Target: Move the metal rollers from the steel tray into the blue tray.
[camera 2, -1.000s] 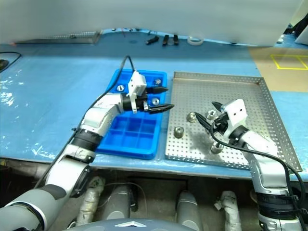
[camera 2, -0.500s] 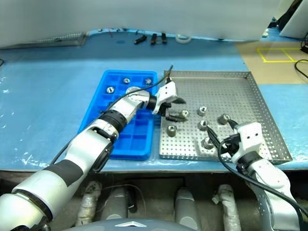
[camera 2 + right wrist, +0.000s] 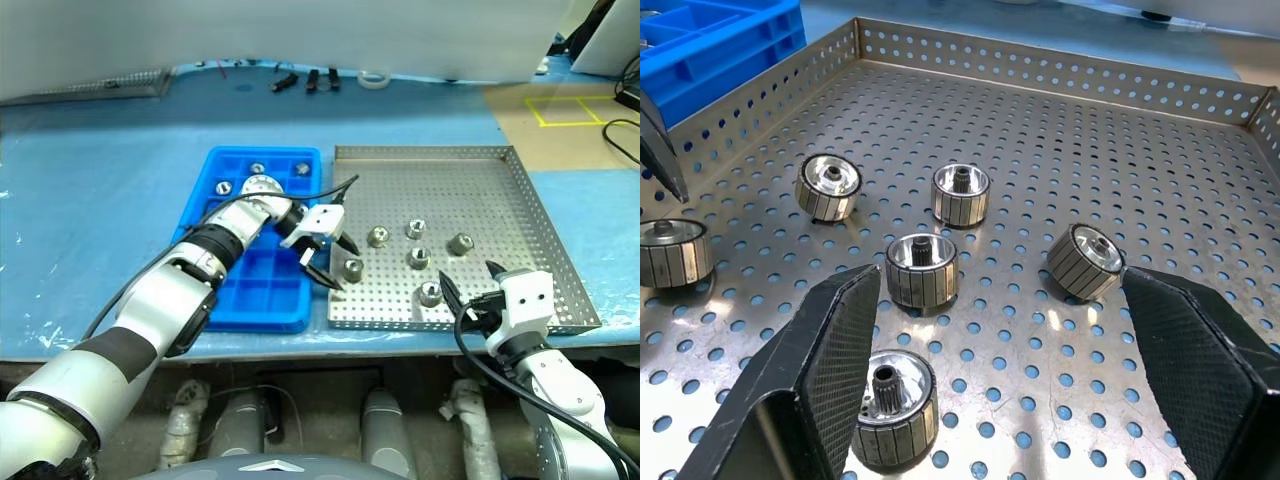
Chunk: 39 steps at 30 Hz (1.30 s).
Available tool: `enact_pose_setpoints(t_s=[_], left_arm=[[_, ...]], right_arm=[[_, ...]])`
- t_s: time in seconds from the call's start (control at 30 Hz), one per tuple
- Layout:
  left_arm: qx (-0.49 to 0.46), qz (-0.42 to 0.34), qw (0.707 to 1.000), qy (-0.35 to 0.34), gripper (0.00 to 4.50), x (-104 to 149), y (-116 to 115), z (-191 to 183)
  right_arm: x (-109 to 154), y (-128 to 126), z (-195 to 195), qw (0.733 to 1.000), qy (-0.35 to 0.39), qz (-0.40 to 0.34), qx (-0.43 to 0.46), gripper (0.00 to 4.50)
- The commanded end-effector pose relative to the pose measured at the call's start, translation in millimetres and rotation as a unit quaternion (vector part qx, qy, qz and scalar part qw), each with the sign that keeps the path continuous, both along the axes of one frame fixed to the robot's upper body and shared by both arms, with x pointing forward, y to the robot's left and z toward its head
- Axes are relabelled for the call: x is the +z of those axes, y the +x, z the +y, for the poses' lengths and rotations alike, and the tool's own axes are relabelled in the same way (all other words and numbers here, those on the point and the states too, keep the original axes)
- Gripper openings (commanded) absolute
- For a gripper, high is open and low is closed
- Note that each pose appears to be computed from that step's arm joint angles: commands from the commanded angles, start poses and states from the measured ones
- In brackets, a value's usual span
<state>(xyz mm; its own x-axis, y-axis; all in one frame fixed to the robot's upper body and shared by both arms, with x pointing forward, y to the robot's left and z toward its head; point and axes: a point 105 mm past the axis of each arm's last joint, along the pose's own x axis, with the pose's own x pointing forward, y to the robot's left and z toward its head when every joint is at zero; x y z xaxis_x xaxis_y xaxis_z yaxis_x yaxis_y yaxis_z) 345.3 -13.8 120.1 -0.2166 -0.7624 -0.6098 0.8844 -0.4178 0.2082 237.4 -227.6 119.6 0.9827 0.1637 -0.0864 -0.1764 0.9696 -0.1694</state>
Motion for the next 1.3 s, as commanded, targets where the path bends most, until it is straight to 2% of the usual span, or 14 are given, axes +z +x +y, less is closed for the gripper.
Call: enact_pose_setpoints(t_s=[0.03,0.2,0.5,0.67,0.8,1.03,1.13,1.3], left_arm=[[0.010,-0.013,1.000,0.021,4.07,-11.1,0.5,-5.8],[0.026,-0.015,0.999,0.032,4.07,-16.9,1.9,-11.7],[0.070,-0.024,0.991,0.115,4.07,-40.9,9.6,1.4],[0.084,-0.034,0.984,0.156,4.07,-47.5,14.4,13.6],[0.090,-0.041,0.980,0.174,4.07,-49.8,17.1,20.4],[0.094,-0.046,0.979,0.174,4.07,-49.4,18.9,22.6],[0.092,-0.047,0.979,0.174,3.52,-49.1,19.0,23.1],[0.092,-0.052,0.980,0.170,2.02,-47.9,19.9,23.0]], right_arm=[[10.9,-3.4,4.1,1.000,-0.010,-0.025,0.003,4.08],[7.0,-6.7,4.3,1.000,-0.012,-0.019,0.000,4.08],[6.5,-7.3,6.9,1.000,-0.013,-0.023,-0.005,4.08],[8.3,-20.1,40.8,0.996,0.011,0.001,0.089,4.08],[12.8,-34.6,67.7,0.983,0.005,0.032,0.180,4.08],[16.1,-27.9,66.3,0.982,-0.023,0.034,0.184,4.08],[13.6,-26.4,66.5,0.982,-0.026,0.037,0.183,4.10],[9.1,-24.1,63.5,0.983,-0.034,0.042,0.177,4.10]])
